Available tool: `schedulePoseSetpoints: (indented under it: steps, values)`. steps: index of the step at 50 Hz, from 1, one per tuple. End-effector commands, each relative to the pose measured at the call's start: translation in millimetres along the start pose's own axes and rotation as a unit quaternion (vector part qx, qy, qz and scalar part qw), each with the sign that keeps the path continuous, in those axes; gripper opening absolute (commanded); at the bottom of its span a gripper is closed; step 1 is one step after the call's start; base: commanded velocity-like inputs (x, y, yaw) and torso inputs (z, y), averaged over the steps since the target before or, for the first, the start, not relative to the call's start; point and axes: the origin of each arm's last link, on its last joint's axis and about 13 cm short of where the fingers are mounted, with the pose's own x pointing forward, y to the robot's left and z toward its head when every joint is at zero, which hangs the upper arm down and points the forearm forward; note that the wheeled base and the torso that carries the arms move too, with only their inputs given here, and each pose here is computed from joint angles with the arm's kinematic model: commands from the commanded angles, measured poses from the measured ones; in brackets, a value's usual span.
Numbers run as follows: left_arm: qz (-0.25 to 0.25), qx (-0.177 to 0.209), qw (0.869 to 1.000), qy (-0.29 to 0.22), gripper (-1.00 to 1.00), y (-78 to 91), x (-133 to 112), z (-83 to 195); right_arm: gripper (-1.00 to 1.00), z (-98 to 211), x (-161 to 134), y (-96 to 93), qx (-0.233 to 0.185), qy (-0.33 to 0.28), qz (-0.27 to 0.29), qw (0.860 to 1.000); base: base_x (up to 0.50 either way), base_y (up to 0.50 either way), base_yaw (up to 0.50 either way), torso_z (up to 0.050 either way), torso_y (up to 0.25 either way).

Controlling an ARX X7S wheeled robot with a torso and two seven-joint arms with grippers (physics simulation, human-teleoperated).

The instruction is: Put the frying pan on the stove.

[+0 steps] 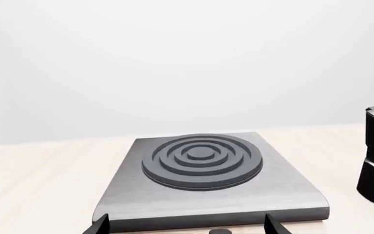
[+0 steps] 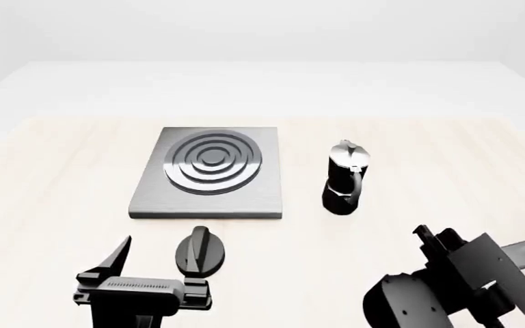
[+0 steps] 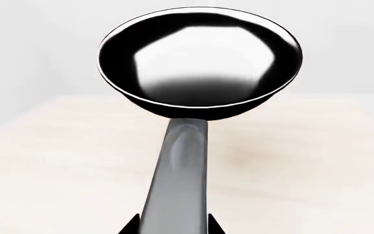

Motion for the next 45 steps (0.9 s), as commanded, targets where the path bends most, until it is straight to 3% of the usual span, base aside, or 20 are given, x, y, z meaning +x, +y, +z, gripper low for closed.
schedulePoseSetpoints:
  steps: [1,26,45]
  values:
    - [0.000,0.001,1.000,0.002,1.00,-0.3,-0.2,-1.5,-1.00,16.4,-7.6,-3.1,0.024,-0.029,0.039,0.999,0.00,0.00,0.00,0.000,0.000]
    - [-0.001,0.003,1.000,-0.001,1.00,-0.2,1.3,1.6,-1.00,32.1,-20.2,-6.8,0.051,-0.067,0.137,0.987,0.00,0.00,0.00,0.000,0.001]
    - [-0.004,0.006,1.000,-0.001,1.00,-0.8,2.2,2.9,-1.00,43.6,-25.3,-14.0,0.071,-0.076,0.230,0.968,0.00,0.00,0.00,0.001,0.002]
